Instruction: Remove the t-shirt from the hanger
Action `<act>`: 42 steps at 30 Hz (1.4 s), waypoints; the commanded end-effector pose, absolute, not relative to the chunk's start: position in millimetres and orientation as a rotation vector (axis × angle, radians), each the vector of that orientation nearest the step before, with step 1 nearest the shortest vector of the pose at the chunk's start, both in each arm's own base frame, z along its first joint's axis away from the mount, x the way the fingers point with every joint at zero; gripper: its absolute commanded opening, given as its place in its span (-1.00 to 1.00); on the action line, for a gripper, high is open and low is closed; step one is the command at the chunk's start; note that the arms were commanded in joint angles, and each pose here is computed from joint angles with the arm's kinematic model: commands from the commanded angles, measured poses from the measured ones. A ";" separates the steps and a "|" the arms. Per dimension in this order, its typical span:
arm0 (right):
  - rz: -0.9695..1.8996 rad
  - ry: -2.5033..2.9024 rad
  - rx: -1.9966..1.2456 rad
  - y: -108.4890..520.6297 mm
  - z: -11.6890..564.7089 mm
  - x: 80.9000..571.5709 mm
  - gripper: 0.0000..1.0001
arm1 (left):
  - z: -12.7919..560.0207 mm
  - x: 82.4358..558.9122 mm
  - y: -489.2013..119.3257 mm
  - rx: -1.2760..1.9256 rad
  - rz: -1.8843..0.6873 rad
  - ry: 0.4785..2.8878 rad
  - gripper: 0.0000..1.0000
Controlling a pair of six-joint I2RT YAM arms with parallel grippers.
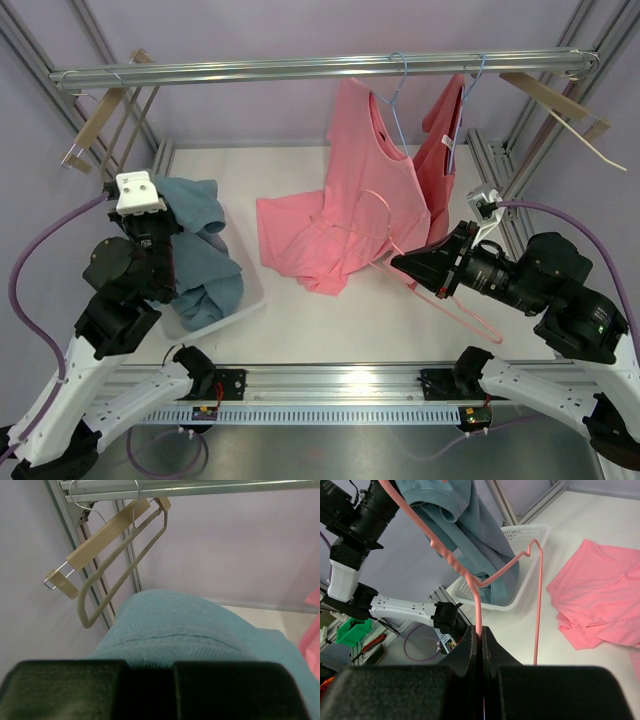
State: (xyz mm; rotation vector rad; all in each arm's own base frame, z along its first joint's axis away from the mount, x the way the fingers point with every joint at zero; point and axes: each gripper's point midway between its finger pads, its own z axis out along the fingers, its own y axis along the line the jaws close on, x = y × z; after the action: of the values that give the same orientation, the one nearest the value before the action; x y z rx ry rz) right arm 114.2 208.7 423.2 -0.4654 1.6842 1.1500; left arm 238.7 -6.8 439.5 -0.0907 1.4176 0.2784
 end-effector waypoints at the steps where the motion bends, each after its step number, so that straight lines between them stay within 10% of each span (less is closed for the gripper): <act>1: 1.191 1.630 -0.491 211.4 433.1 108.9 -1.00 | 466.8 237.8 -11.9 -0.213 0.121 1.352 -1.00; 8: 1.188 1.635 -0.478 209.0 425.7 108.6 -1.00 | 580.6 230.5 -11.9 -0.175 0.092 1.244 -1.00; 17: 1.208 1.630 -0.486 211.4 425.1 106.5 -1.00 | 573.4 227.7 -1.2 -0.168 0.179 1.251 -1.00; 42: 1.185 1.712 -0.510 235.1 404.0 124.3 -1.00 | 242.2 223.7 6.6 -0.678 0.206 1.730 -1.00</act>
State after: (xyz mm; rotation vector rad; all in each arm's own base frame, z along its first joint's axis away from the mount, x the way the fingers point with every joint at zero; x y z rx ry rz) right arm 123.0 226.3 391.0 -0.4946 1.7609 1.1470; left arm 216.3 6.0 264.6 -0.4695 1.7736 0.2283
